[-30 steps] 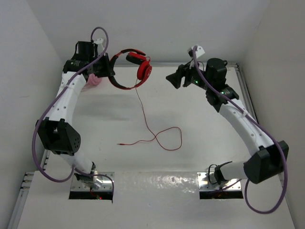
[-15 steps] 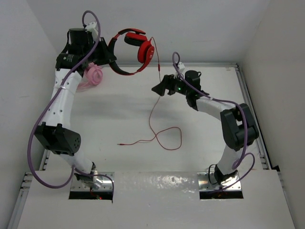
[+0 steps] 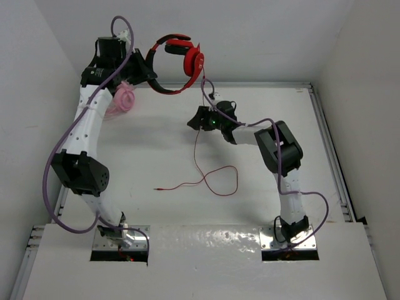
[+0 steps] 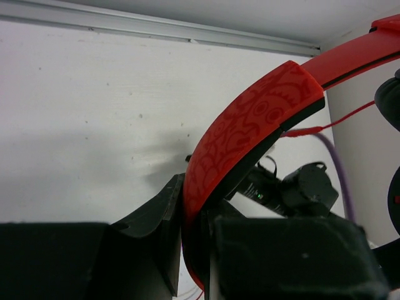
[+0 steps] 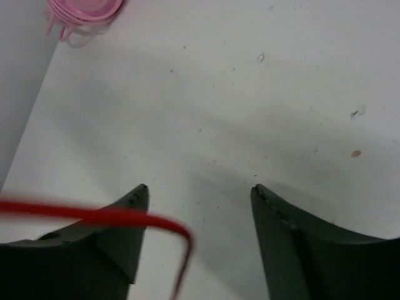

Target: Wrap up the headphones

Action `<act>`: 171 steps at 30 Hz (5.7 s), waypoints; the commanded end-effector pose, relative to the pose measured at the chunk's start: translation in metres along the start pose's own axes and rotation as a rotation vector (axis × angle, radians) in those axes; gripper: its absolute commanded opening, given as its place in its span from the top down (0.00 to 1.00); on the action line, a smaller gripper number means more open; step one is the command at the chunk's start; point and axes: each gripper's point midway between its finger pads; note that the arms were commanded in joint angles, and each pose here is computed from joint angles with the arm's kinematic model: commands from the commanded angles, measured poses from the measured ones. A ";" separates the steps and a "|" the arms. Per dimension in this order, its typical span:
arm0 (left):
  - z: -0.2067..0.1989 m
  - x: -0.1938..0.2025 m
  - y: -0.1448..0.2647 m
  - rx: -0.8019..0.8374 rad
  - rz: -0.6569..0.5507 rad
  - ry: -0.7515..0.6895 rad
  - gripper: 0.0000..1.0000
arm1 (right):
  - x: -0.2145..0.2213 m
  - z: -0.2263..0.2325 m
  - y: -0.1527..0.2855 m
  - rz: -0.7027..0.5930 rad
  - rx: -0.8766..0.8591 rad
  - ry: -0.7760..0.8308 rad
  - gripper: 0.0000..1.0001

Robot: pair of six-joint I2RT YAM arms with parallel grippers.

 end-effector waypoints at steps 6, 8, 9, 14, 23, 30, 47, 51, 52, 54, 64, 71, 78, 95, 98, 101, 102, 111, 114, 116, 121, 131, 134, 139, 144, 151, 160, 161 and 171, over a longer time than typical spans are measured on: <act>-0.008 -0.056 0.000 0.014 -0.173 0.071 1.00 | 0.029 0.050 0.036 0.037 -0.048 -0.058 1.00; 0.002 -0.051 -0.013 -0.012 -0.152 0.100 1.00 | 0.046 0.069 0.054 0.130 -0.060 -0.025 1.00; 0.008 -0.050 -0.019 -0.032 -0.149 0.097 1.00 | 0.064 0.073 0.062 0.235 -0.029 0.033 1.00; 0.042 -0.036 -0.039 -0.166 -0.117 0.112 1.00 | 0.086 0.120 0.108 0.535 -0.043 0.346 1.00; 0.059 0.034 -0.083 -0.239 0.066 -0.074 1.00 | 0.060 0.204 0.167 0.777 -0.070 0.566 1.00; 0.051 0.084 -0.091 -0.315 0.131 -0.562 1.00 | -0.034 0.225 0.195 0.489 0.072 0.671 1.00; -0.052 0.156 -0.062 0.113 0.283 -0.910 1.00 | -0.171 0.082 0.243 0.246 0.652 0.732 1.00; -0.073 0.160 -0.043 0.227 0.311 -0.967 1.00 | -0.198 0.083 0.228 0.128 0.570 0.707 1.00; -0.074 0.164 -0.038 0.243 0.332 -0.974 1.00 | -0.198 0.094 0.219 0.109 0.496 0.708 1.00; -0.080 0.167 -0.031 0.271 0.346 -0.967 1.00 | -0.209 0.111 0.203 0.038 0.396 0.715 1.00; -0.107 0.163 -0.013 0.369 0.324 -0.877 1.00 | -0.214 0.111 0.157 -0.006 0.226 0.581 1.00; -0.141 0.126 0.013 0.464 0.252 -0.723 1.00 | -0.172 0.077 0.135 0.066 0.050 0.413 0.62; -0.153 0.072 0.025 0.421 0.131 -0.606 1.00 | -0.100 0.079 0.113 0.064 -0.230 0.261 0.20; -0.135 0.001 0.023 0.179 -0.075 -0.582 1.00 | -0.022 0.009 0.138 0.029 -0.119 0.107 0.20; -0.132 -0.007 0.019 0.139 -0.106 -0.558 1.00 | -0.013 0.006 0.144 0.043 -0.084 0.274 0.24; -0.131 -0.014 0.016 0.114 -0.129 -0.543 1.00 | 0.014 0.013 0.141 0.106 -0.061 0.369 0.24; -0.127 -0.017 0.015 0.091 -0.135 -0.541 1.00 | 0.025 0.014 0.139 0.127 -0.032 0.378 0.24; -0.113 -0.030 0.016 0.007 -0.166 -0.440 1.00 | 0.001 0.066 0.152 -0.180 -0.088 0.346 0.20; -0.103 -0.037 0.018 -0.055 -0.189 -0.432 1.00 | -0.040 0.093 0.150 -0.357 -0.100 0.269 0.20; -0.099 -0.042 0.019 -0.085 -0.204 -0.425 1.00 | -0.049 0.097 0.142 -0.431 -0.116 0.135 0.20; -0.101 -0.051 0.021 -0.094 -0.241 -0.397 1.00 | -0.066 0.104 0.117 -0.562 -0.213 -0.069 0.24; -0.100 -0.055 0.014 -0.103 -0.253 -0.379 1.00 | -0.050 0.117 0.079 -0.511 -0.249 -0.067 0.25; -0.103 -0.056 0.015 -0.093 -0.257 -0.369 1.00 | -0.040 0.110 0.058 -0.470 -0.225 -0.076 0.26; -0.096 -0.063 0.013 -0.094 -0.269 -0.326 1.00 | -0.020 0.102 0.031 -0.400 -0.243 -0.212 0.49; -0.083 -0.068 0.011 -0.098 -0.267 -0.286 1.00 | -0.008 0.105 0.014 -0.352 -0.299 -0.290 0.78; -0.066 -0.071 0.012 -0.132 -0.263 -0.277 1.00 | -0.032 0.095 0.047 -0.474 -0.230 -0.264 1.00; 0.002 -0.095 0.012 -0.298 -0.313 -0.263 1.00 | 0.009 0.094 0.111 -0.219 -0.139 0.111 1.00; 0.006 -0.097 0.011 -0.315 -0.324 -0.263 1.00 | 0.000 0.110 0.123 -0.217 -0.168 0.142 1.00; 0.039 -0.061 -0.034 -0.376 -0.207 -0.296 1.00 | -0.011 0.181 0.150 0.070 -0.276 0.401 1.00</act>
Point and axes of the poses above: each gripper's point midway between its finger pads, its own y axis back along the fingers, its own z axis along the line the jaws close on, x = y × z, and after that the axes turned 5 degrees about -y, right-handed
